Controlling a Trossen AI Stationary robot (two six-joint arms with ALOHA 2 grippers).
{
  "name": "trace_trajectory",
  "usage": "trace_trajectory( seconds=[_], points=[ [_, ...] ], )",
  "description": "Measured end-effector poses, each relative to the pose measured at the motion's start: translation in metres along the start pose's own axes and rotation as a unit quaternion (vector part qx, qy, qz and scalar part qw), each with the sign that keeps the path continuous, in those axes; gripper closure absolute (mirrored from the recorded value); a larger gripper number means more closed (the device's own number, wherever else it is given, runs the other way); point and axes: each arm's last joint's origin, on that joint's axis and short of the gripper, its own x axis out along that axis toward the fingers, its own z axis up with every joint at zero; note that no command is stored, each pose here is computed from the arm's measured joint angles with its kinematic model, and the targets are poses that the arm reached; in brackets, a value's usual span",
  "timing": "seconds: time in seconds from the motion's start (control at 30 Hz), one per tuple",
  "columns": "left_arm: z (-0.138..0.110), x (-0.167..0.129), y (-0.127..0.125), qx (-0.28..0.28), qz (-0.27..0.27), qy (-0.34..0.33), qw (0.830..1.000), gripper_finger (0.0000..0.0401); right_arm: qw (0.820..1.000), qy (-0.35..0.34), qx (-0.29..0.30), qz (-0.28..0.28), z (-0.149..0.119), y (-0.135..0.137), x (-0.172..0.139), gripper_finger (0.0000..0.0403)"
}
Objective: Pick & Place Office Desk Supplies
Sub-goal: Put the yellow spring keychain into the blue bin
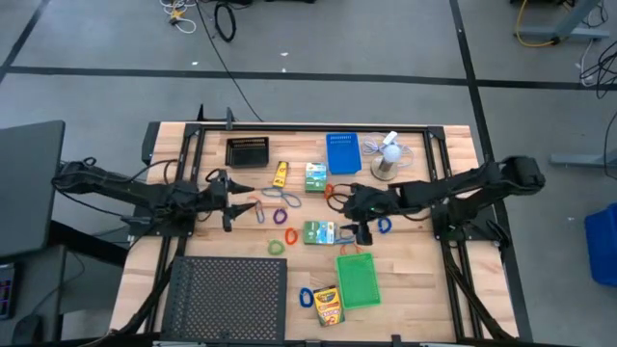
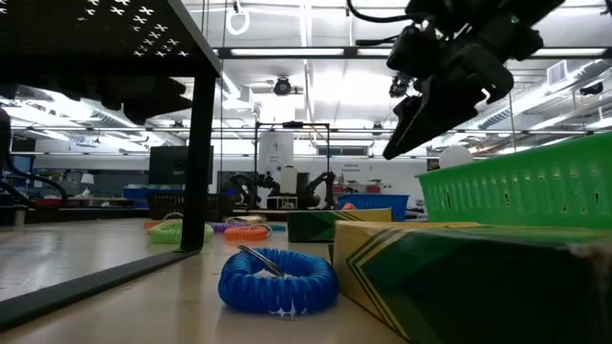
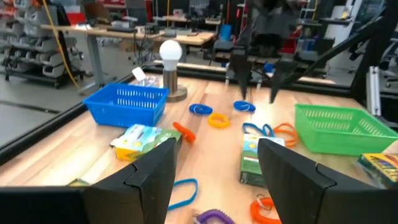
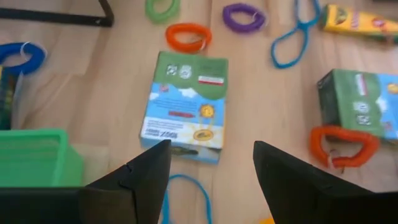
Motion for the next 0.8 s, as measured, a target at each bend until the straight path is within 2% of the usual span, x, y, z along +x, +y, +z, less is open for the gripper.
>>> trace_trajectory(
  seconds=[0.13,0.3,0.5,0.8],
  points=[
    [-0.001,0.004,0.003,-0.004,-0.001,0.007,1.0,0.017,0.999,0.042,0.004,0.004,0.004,0.003,-0.006,0.0165],
    [-0.002,0.008,0.006,0.005,0.0,0.008,1.0,0.017,0.992,0.119,0.008,-0.029,-0.007,-0.003,-0.011,0.0165],
    [-0.002,0.012,0.011,0.031,0.018,0.008,0.999,0.017,0.989,0.134,0.036,-0.056,-0.016,-0.022,-0.008,0.0166],
    [-0.001,0.016,0.024,0.045,0.033,0.003,0.998,0.017,0.98,0.194,0.016,-0.048,-0.031,-0.041,0.016,0.0212]
  ],
)
